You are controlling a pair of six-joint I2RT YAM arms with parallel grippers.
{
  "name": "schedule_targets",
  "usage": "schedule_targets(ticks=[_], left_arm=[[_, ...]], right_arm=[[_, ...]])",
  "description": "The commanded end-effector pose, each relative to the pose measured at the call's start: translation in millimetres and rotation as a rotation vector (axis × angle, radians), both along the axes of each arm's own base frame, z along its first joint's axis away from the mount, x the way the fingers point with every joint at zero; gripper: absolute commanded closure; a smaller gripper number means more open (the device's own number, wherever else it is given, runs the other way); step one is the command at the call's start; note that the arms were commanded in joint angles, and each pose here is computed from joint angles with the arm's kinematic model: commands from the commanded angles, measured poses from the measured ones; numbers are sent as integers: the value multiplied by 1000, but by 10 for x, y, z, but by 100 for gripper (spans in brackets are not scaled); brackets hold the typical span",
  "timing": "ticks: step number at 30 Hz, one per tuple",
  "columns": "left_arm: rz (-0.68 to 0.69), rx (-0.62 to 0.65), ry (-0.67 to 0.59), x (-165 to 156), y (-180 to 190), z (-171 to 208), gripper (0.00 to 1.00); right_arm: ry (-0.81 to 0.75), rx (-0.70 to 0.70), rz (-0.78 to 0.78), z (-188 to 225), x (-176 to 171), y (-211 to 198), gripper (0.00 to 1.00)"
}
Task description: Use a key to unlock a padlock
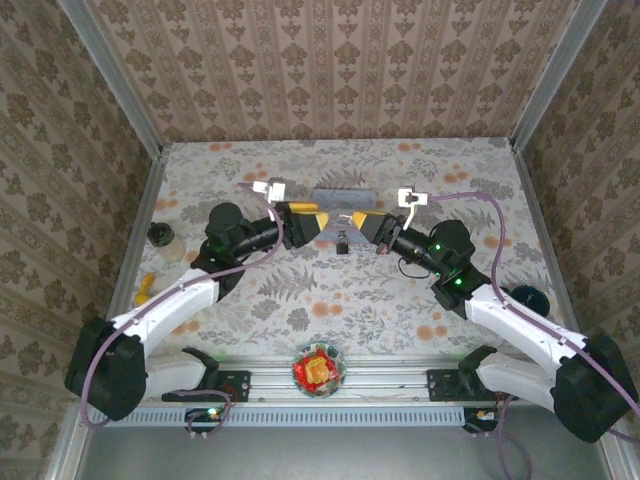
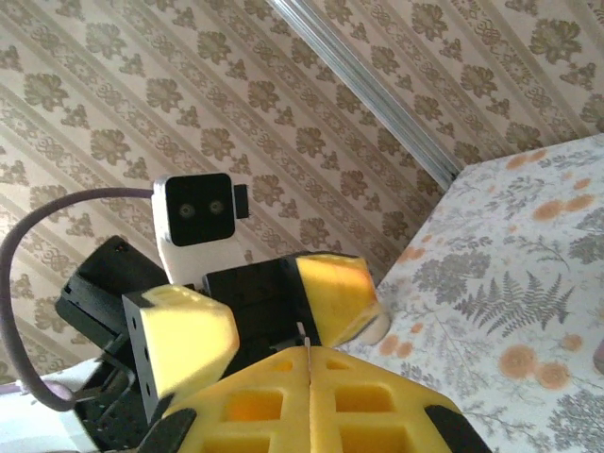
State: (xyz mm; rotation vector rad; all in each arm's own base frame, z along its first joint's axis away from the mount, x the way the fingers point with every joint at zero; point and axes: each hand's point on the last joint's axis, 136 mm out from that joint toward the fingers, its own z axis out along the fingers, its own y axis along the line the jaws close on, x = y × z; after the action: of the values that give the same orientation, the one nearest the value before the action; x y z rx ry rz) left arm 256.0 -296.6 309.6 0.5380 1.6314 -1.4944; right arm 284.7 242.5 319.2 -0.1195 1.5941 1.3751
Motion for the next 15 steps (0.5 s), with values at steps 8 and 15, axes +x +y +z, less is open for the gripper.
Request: schedule_targets(ticks=[8,15], left_arm=[[-153,-140,-91,-158,-163,415,52],[-198,-126,-99,-227,-216,405,58]], right_arm=[[-35,57,21,148,-23,15,100],[-31,53,20,127,-15,27,100]])
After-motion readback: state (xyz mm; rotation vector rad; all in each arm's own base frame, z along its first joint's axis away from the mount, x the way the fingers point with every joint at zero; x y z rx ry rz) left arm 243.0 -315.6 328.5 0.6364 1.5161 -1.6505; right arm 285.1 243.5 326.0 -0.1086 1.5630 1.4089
